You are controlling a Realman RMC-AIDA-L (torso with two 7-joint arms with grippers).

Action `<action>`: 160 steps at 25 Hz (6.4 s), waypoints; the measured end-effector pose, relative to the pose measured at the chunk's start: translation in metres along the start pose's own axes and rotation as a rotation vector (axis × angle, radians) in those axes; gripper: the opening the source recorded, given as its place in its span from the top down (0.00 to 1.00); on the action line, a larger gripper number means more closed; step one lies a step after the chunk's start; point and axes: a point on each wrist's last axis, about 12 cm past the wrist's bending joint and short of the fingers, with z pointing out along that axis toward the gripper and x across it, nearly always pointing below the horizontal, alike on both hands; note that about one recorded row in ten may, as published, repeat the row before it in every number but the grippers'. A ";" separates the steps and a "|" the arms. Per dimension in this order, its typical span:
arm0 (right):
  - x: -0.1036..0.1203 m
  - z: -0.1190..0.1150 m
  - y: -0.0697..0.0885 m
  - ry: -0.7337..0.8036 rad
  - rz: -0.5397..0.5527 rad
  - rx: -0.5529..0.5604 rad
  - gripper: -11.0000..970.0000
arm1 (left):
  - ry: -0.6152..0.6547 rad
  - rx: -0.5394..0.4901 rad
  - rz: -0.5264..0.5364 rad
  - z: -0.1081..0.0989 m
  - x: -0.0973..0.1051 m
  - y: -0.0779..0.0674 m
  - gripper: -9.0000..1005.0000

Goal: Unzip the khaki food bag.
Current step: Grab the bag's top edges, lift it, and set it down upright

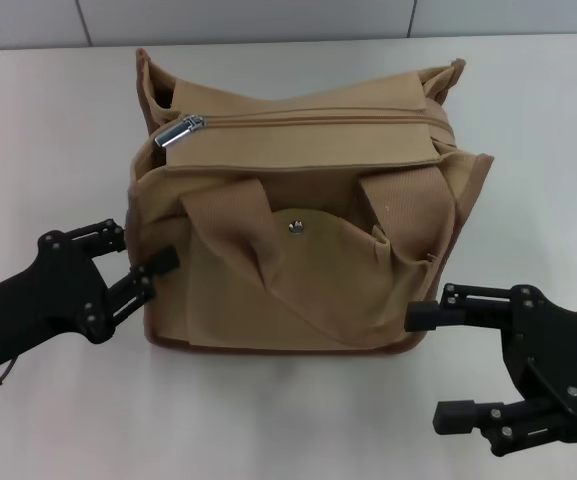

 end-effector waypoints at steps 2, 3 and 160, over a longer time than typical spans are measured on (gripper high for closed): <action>0.000 0.000 0.000 0.000 -0.001 0.000 0.14 | 0.004 0.000 0.006 0.001 0.001 0.000 0.50; 0.000 0.000 0.000 0.000 -0.001 0.000 0.14 | 0.004 0.000 0.007 0.002 0.001 0.000 0.54; 0.051 0.031 -0.007 -0.357 0.050 0.408 0.59 | -0.162 0.311 0.245 0.086 -0.041 0.005 0.93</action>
